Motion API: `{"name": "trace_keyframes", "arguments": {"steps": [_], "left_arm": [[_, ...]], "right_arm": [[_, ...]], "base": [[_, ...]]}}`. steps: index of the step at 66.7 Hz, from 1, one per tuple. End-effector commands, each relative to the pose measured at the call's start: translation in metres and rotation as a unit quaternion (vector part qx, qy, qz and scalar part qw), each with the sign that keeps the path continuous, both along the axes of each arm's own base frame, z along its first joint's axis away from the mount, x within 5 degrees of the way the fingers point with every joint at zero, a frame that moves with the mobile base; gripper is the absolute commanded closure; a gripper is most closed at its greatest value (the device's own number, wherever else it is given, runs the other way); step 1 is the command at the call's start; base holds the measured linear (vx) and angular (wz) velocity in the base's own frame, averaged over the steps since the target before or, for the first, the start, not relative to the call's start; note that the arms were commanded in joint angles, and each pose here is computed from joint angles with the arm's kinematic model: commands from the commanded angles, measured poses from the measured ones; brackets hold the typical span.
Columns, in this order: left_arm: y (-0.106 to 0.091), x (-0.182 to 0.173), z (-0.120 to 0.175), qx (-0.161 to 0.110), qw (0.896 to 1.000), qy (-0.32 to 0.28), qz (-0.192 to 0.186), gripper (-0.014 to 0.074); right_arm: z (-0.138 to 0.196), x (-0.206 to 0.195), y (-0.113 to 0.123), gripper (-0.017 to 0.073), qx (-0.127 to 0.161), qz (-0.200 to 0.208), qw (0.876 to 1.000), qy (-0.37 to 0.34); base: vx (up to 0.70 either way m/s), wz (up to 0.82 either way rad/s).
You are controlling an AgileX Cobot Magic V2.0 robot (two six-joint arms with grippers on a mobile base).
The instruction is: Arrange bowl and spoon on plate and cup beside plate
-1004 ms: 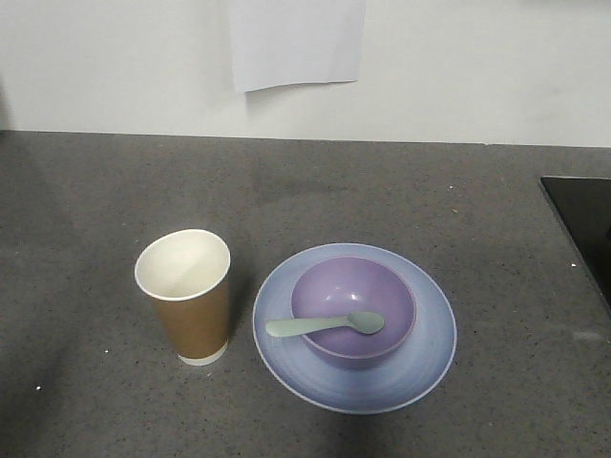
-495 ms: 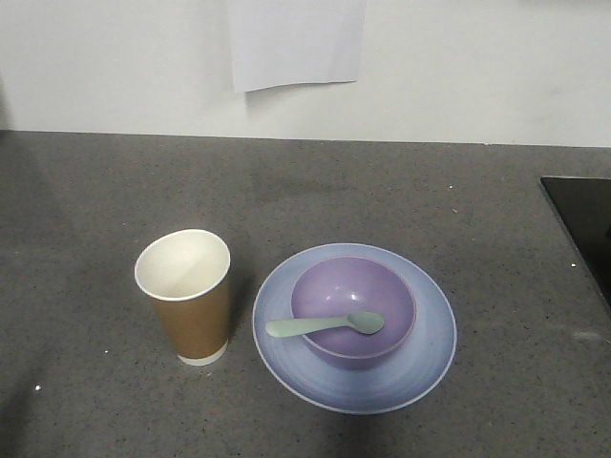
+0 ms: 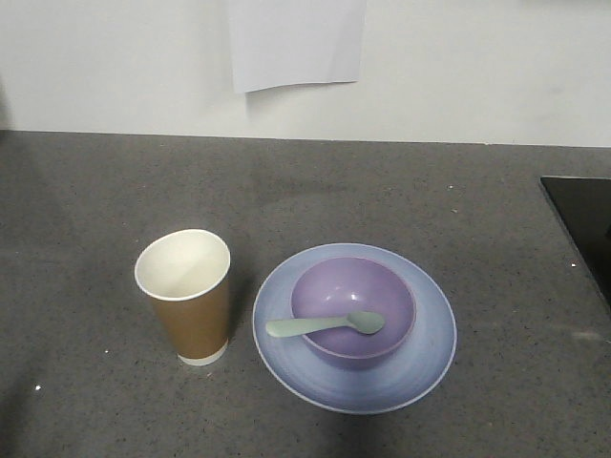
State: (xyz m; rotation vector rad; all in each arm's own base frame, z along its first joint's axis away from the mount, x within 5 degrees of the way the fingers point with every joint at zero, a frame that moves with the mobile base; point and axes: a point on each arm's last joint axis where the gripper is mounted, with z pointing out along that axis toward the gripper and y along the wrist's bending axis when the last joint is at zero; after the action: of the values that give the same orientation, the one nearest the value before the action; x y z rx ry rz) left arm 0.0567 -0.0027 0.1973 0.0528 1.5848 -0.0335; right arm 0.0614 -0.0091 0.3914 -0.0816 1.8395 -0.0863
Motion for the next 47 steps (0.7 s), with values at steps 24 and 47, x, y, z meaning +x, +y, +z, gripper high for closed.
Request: {"name": "trace_keyframes", "arguments": {"steps": [24,47], "left_arm": [[-0.0007,0.0,0.0084,-0.009,0.999,-0.035,-0.004,0.0601],[-0.0007,0.0,0.0084,-0.009,0.999,-0.035,-0.004,0.0601]], "right_arm": [[0.0104,0.0039,0.0014,0.0566,-0.008,0.006,0.999,-0.032],[0.0104,0.0039,0.0014,0.0566,-0.008,0.006,0.999,-0.032]], "base": [[0.0,0.0],[0.0,0.0]]}}
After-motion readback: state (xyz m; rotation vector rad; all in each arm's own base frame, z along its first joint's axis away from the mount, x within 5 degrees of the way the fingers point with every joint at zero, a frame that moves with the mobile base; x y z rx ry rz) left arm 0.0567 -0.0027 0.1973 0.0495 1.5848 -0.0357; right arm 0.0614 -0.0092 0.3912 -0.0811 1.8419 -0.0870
